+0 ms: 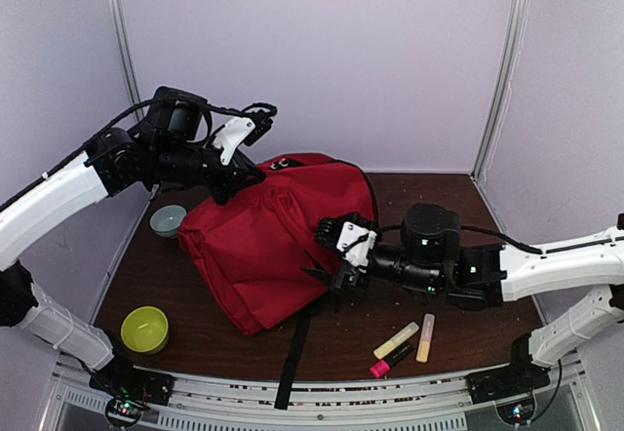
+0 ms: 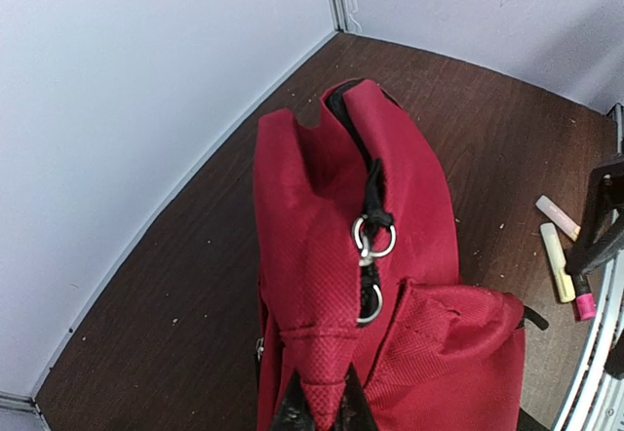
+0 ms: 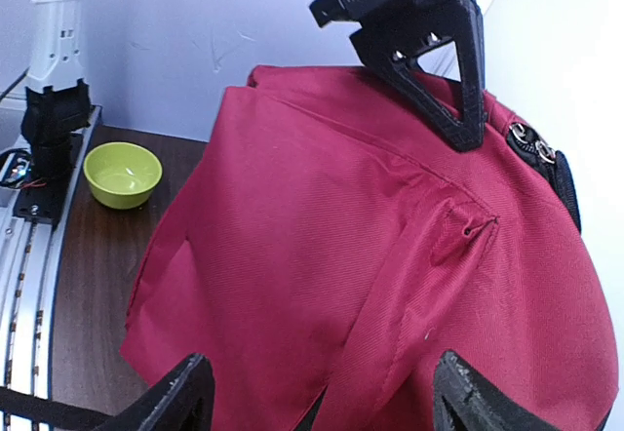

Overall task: Pack the student bag
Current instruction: Pick up the lower front pocket of the student bag.

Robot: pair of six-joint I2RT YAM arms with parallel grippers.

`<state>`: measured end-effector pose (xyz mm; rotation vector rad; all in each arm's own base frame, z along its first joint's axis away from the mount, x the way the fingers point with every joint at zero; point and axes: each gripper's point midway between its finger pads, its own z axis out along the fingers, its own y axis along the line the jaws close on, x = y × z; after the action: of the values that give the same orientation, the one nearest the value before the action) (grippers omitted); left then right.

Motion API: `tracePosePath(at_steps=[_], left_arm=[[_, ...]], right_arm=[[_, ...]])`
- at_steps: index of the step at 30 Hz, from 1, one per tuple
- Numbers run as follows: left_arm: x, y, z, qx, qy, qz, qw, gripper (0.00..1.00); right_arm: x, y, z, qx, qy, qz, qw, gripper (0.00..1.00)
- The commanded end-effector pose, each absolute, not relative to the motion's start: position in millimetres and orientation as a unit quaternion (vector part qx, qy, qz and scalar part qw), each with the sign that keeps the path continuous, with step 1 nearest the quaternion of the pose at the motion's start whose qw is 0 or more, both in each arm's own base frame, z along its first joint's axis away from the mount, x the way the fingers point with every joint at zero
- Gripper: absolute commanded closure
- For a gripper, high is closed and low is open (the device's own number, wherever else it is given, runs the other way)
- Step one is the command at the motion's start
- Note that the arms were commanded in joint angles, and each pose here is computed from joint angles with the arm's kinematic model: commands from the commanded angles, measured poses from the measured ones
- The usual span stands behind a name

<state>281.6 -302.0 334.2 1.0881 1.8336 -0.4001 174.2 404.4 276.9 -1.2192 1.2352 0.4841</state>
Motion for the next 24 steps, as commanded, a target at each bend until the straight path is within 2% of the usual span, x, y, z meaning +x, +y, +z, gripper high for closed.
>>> tracePosePath(at_steps=[1,9,12,15,22,24], left_arm=[[282.8,-306.2,383.9,0.419,0.703,-0.194,0.54,1.0],[281.2,-305.5,382.6,0.424,0.703,-0.193,0.538,1.0],[279.4,-305.4,381.5,0.428,0.703,-0.194,0.534,1.0],[277.7,-305.0,381.7,0.431,0.701,-0.194,0.535,1.0],[275.0,-306.5,382.9,0.439,0.695,-0.196,0.535,1.0],[274.2,-307.9,382.6,0.44,0.694,-0.199,0.534,1.0]], right_arm=[[205.7,411.8,275.8,-0.478,0.606,0.17,0.612,0.24],[243.8,407.6,256.1,-0.457,0.649,0.075,0.603,0.37],[255.6,401.5,255.8,-0.431,0.667,0.076,0.603,0.51],[264.8,399.0,254.0,-0.416,0.68,0.085,0.598,0.6],[278.8,393.1,249.0,-0.4,0.696,0.092,0.589,0.69],[278.5,396.8,240.9,-0.408,0.699,0.102,0.579,0.68]])
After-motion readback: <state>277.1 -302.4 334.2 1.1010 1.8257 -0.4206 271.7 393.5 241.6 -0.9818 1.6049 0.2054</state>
